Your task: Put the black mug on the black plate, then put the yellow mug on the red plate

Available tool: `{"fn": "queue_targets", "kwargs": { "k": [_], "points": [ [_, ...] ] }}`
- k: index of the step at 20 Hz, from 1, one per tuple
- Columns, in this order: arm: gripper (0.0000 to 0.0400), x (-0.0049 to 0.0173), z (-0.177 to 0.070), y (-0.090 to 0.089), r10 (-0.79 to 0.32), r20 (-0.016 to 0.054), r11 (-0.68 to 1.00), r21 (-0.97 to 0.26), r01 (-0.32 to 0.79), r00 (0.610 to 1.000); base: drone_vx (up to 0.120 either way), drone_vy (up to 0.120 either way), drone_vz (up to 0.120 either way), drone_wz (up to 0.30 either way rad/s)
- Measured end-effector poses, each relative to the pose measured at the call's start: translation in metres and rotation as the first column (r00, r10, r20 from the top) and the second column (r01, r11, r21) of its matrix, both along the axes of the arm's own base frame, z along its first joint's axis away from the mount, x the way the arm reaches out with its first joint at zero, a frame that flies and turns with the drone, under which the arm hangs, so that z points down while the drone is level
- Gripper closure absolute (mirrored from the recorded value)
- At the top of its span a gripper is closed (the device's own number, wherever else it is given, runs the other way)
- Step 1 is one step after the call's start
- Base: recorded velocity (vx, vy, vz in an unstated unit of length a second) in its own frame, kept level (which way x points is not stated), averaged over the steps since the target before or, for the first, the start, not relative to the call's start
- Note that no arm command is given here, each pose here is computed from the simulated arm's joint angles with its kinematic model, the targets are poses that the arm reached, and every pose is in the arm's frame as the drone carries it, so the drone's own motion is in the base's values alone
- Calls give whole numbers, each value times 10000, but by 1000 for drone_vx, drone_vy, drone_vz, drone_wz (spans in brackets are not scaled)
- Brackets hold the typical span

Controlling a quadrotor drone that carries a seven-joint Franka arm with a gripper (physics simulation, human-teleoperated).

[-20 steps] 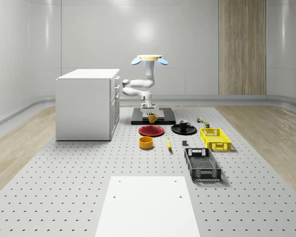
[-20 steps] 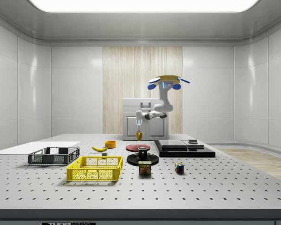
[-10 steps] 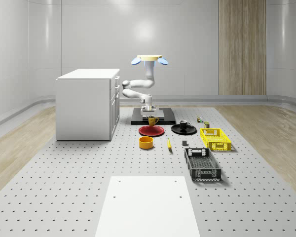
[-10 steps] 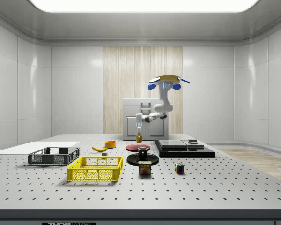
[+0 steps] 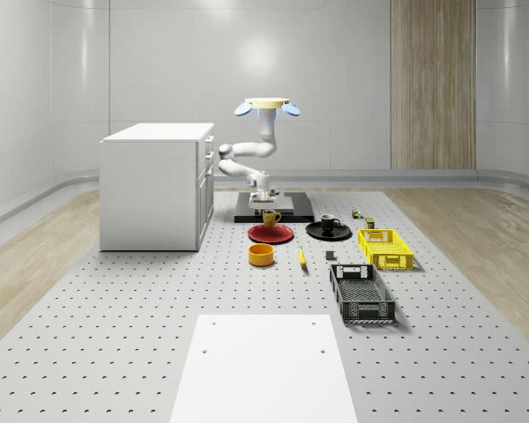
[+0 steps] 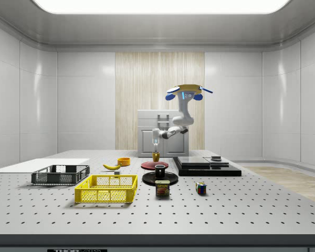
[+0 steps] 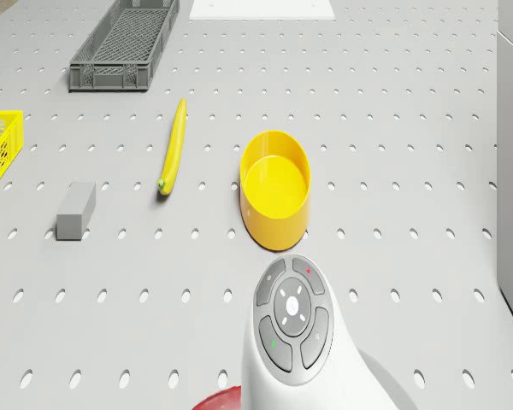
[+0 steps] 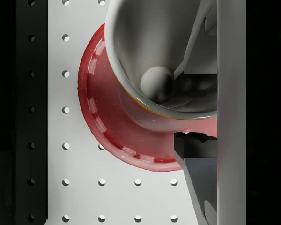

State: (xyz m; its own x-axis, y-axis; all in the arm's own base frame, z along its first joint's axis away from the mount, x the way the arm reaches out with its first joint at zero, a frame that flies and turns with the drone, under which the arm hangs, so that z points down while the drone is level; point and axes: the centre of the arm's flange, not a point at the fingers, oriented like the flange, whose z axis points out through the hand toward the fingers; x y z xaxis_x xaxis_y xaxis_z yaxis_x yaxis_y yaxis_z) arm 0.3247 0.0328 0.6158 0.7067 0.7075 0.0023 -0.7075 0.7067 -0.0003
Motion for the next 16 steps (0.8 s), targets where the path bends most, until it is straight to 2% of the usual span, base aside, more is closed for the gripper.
{"fn": "queue_targets", "kwargs": {
  "k": [7, 8, 9, 11, 13, 16],
  "points": [
    [290, 0, 224, 24, 0, 0, 10000, 0, 0, 10000, 0, 0, 0, 0],
    [267, 0, 248, 26, 0, 1, 10000, 0, 0, 10000, 0, 0, 0, 0],
    [208, 0, 267, 27, 0, 1, 10000, 0, 0, 10000, 0, 0, 0, 0],
    [126, 0, 279, 29, 0, 1, 10000, -1, 0, 10000, 0, 0, 0, 0],
    [77, 0, 246, 30, 0, 1, 10000, -1, 0, 10000, 0, 0, 0, 0],
    [36, 0, 151, 31, 0, 0, 10000, -1, 0, 10000, 0, 0, 0, 0]
  ]
}}
